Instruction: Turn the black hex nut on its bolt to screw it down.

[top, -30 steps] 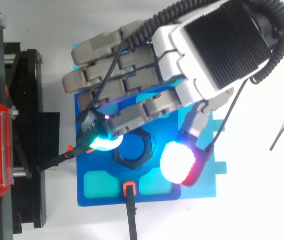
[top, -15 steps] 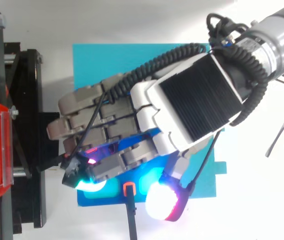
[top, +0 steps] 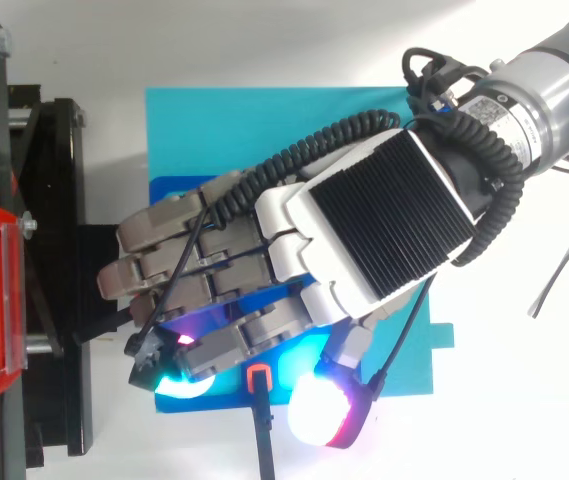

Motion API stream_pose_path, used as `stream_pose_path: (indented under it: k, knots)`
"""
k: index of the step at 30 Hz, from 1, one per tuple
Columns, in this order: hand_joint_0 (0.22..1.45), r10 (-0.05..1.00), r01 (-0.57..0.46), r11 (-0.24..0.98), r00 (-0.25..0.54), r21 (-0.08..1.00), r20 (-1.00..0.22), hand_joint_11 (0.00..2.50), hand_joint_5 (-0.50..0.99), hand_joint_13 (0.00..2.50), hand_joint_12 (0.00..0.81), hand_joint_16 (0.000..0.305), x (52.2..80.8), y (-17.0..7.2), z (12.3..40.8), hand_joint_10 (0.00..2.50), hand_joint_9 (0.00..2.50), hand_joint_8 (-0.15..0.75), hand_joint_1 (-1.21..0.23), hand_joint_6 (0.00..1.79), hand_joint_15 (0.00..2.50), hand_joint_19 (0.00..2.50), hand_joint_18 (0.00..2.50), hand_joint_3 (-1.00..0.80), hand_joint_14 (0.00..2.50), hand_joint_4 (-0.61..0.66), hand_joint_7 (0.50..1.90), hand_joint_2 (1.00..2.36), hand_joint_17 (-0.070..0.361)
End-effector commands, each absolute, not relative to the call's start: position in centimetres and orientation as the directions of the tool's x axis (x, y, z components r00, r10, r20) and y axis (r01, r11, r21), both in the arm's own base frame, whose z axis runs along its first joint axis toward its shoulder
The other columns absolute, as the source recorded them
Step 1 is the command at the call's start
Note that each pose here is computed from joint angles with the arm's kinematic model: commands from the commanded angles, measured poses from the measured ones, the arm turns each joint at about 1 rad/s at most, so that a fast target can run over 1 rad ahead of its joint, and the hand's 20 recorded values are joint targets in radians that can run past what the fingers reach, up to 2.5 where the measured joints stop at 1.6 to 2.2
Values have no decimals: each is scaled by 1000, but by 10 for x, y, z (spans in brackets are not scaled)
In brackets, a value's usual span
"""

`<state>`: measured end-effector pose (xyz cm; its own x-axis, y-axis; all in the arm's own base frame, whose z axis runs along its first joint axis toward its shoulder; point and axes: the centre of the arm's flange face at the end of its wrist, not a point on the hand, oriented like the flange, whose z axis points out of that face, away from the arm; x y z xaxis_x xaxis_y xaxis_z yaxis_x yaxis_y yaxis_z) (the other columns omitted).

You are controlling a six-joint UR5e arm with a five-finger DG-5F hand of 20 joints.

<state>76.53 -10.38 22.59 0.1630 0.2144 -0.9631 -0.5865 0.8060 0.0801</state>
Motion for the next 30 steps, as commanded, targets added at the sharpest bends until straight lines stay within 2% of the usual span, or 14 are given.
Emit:
stream_pose_path:
  k: [1, 30]
  knots:
    - [432, 209, -589, 804, 158, 78, -965, 372, -175, 461, 383, 54, 763, -110, 225, 6, 495, 315, -470, 501, 162, 203, 374, -500, 5, 266, 1006, 1000, 121]
    - [436, 179, -599, 798, 129, 67, -975, 371, -170, 445, 373, 53, 754, -121, 217, 6, 494, 314, -442, 500, 161, 190, 351, -500, 5, 261, 1040, 1000, 120]
